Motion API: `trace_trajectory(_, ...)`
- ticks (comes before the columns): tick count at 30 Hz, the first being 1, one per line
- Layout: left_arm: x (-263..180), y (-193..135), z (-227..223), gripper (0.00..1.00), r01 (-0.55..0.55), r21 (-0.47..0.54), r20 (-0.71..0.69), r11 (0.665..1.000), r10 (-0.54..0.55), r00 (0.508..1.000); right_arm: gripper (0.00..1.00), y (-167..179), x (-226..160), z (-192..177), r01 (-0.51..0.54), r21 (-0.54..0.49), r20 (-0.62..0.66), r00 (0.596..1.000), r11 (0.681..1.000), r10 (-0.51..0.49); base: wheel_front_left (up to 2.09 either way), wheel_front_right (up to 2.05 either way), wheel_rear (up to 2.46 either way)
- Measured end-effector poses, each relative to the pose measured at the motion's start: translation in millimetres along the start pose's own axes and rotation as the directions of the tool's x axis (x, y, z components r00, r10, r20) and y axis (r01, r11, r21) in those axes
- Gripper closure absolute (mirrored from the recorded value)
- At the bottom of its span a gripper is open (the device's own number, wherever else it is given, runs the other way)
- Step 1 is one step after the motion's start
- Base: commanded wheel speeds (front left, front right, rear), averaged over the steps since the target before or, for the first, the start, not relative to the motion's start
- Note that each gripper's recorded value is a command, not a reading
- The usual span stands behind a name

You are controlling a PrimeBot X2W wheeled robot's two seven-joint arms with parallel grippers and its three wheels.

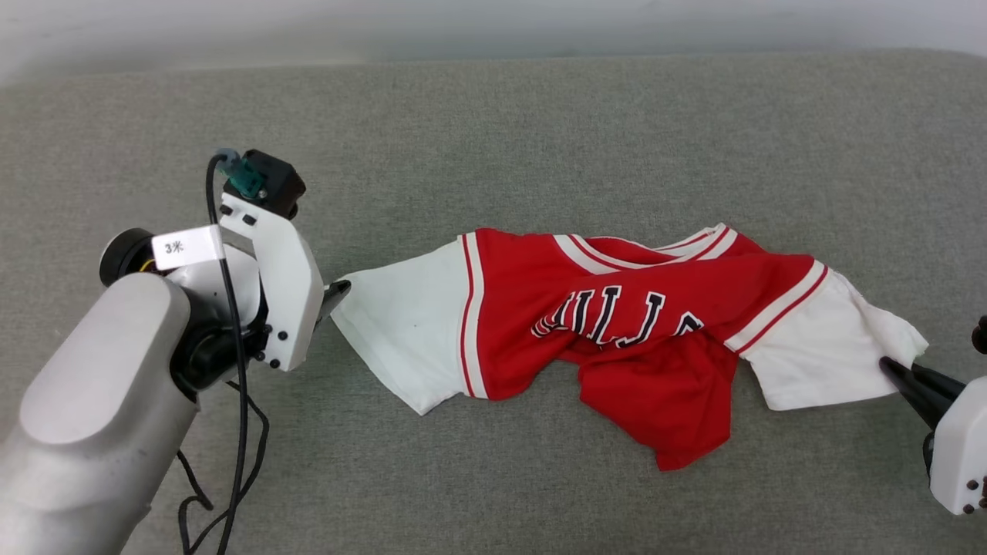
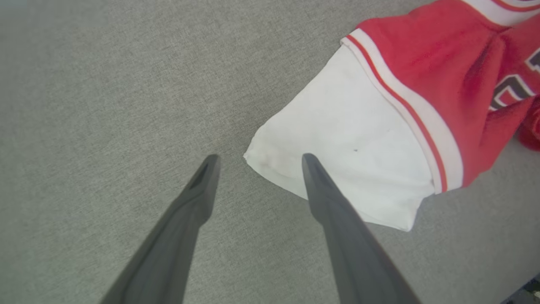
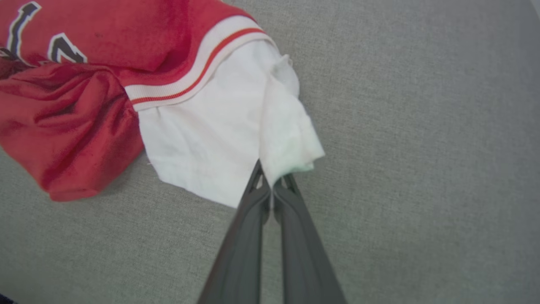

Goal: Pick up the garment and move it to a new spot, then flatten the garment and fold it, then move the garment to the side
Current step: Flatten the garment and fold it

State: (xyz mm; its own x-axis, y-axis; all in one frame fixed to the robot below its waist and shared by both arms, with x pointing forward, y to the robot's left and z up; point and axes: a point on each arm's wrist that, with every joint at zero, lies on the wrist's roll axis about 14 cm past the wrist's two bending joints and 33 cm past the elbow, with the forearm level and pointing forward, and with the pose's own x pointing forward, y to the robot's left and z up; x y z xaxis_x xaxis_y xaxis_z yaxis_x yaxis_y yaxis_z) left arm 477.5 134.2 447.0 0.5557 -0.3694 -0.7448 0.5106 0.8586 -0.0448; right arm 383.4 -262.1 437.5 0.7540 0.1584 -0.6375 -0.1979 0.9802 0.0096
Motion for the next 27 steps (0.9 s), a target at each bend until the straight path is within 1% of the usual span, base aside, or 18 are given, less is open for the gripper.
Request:
trace_trajectory(4, 23, -2, -14, 0.00, 0.021, 0.036, -0.112, 0.999, -0.016, 0.994, 1.00, -3, 7, -2, 0.005, 0.000, -0.013, 1.000, 1.000, -0.005, 0.00, 0.00, 0.00)
trace_trajectory(9, 46, 3, -34, 0.00, 0.026, 0.076, -0.234, 0.997, -0.008, 0.972, 1.00, -7, 16, -6, 0.010, 0.004, -0.026, 1.000, 1.000, -0.010, 0.00, 0.00, 0.00)
trace_trajectory(11, 52, 7, -38, 0.00, 0.025, 0.096, -0.261, 0.995, 0.001, 0.965, 1.00, -8, 18, -9, 0.012, 0.006, -0.035, 0.999, 1.000, -0.012, 0.00, 0.00, 0.00)
trace_trajectory(14, 59, 3, -46, 0.00, 0.052, 0.077, -0.296, 0.996, -0.027, 0.955, 1.00, -10, 19, -12, 0.019, 0.011, -0.042, 0.999, 1.000, -0.019, 0.00, 0.00, 0.00)
trace_trajectory(16, 61, 0, -50, 0.00, 0.070, 0.084, -0.316, 0.994, -0.040, 0.948, 1.00, -11, 21, -13, 0.021, 0.012, -0.041, 0.999, 1.000, -0.021, 0.00, 0.00, 0.00)
trace_trajectory(17, 62, 0, -51, 0.29, 0.072, 0.085, -0.321, 0.994, -0.041, 0.946, 1.00, -12, 21, -13, 0.022, 0.013, -0.042, 0.999, 1.000, -0.021, 0.00, 0.00, 0.00)
trace_trajectory(18, 62, 1, -51, 0.93, 0.073, 0.087, -0.320, 0.993, -0.041, 0.947, 1.00, -12, 22, -13, 0.022, 0.012, -0.043, 0.999, 1.000, -0.021, 0.00, 0.00, 0.00)
trace_trajectory(19, 62, 1, -52, 1.00, 0.074, 0.084, -0.318, 0.994, -0.044, 0.947, 1.00, -11, 22, -13, 0.020, 0.012, -0.043, 0.999, 1.000, -0.020, 0.00, 0.00, 0.00)
trace_trajectory(23, 61, -5, -52, 1.00, 0.088, 0.071, -0.285, 0.994, -0.064, 0.956, 1.00, -7, 22, -11, 0.010, 0.011, -0.034, 0.999, 1.000, -0.010, 0.00, 0.00, 0.00)
trace_trajectory(27, 51, -9, -42, 1.00, 0.086, 0.077, -0.191, 0.993, -0.070, 0.979, 1.00, -8, 17, -1, 0.016, -0.002, 0.000, 1.000, 1.000, -0.016, 0.00, 0.00, 0.00)
